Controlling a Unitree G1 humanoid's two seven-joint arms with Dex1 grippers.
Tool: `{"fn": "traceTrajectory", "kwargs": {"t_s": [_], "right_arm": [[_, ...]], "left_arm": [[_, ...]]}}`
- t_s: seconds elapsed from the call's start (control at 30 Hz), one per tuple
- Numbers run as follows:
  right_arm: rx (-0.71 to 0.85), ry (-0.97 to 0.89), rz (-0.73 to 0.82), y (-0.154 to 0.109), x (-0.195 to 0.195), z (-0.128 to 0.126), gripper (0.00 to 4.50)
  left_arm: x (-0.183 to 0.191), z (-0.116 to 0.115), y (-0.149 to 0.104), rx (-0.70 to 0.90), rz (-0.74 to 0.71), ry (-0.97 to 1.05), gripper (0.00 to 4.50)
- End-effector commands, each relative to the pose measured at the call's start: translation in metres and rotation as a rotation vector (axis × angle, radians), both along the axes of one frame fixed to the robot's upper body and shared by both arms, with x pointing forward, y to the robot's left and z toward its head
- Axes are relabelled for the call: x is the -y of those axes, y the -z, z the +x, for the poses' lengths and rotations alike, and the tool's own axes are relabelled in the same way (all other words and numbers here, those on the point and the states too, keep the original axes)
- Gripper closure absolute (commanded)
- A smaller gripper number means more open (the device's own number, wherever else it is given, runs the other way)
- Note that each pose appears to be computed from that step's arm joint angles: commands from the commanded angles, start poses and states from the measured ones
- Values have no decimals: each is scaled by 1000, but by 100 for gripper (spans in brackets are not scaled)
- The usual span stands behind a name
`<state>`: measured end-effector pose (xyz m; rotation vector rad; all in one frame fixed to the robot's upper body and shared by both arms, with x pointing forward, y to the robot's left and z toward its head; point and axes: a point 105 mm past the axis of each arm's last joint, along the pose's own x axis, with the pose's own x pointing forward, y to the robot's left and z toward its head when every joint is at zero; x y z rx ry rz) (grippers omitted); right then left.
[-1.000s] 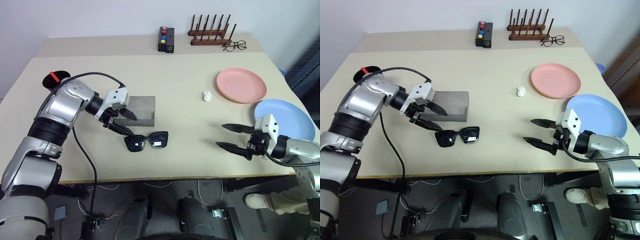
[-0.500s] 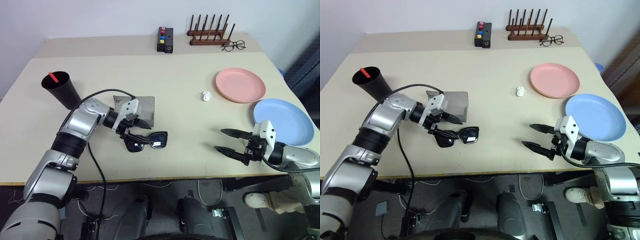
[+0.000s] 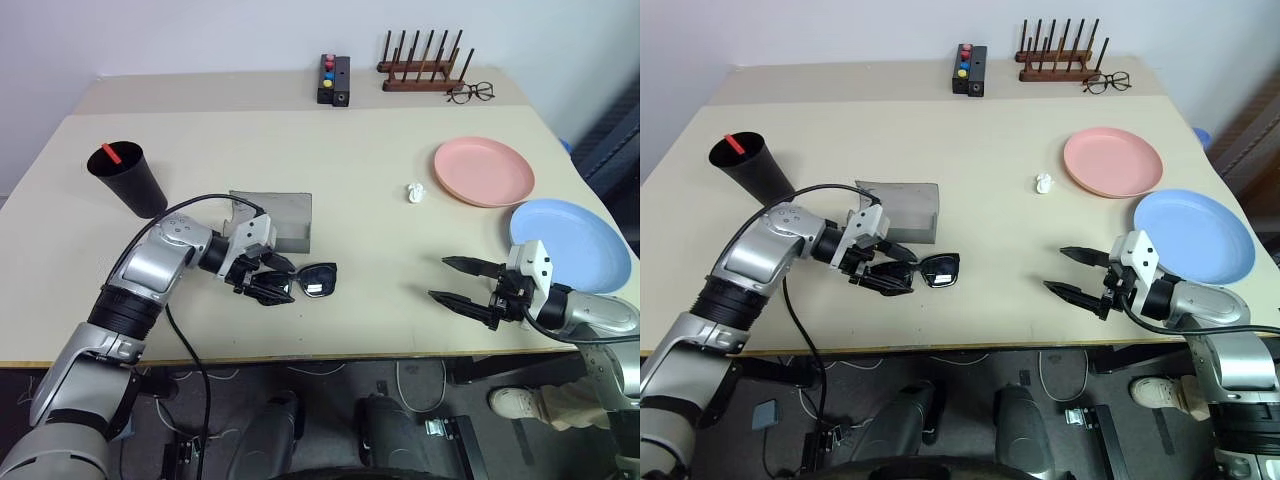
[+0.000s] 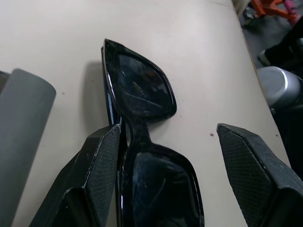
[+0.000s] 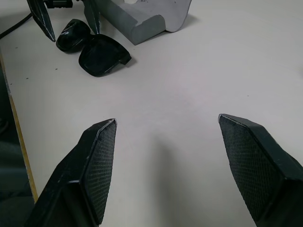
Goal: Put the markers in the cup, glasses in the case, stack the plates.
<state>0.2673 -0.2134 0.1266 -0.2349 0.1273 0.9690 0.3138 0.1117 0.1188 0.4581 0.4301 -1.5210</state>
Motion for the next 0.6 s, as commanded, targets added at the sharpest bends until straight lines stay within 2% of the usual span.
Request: {"fn": "traceTrajectory", "kwargs": {"t_s": [0.03, 0.1, 0.2, 0.37, 0.6], "right_arm": [[62, -13, 1, -16, -2, 0, 99], [63, -11, 2, -16, -2, -1, 99], [64, -7, 3, -17, -1, -2, 99], [64, 2, 3, -17, 0, -3, 99], [64, 7, 4, -17, 0, -3, 99]], "left_arm": [[3, 1, -3, 28, 8, 0, 120], [4, 3, -2, 33, 16, -8, 120], [2, 8, 1, 49, 43, -26, 198], [-2, 10, 5, 51, 64, -31, 443], [-4, 11, 5, 72, 62, -41, 443]]}}
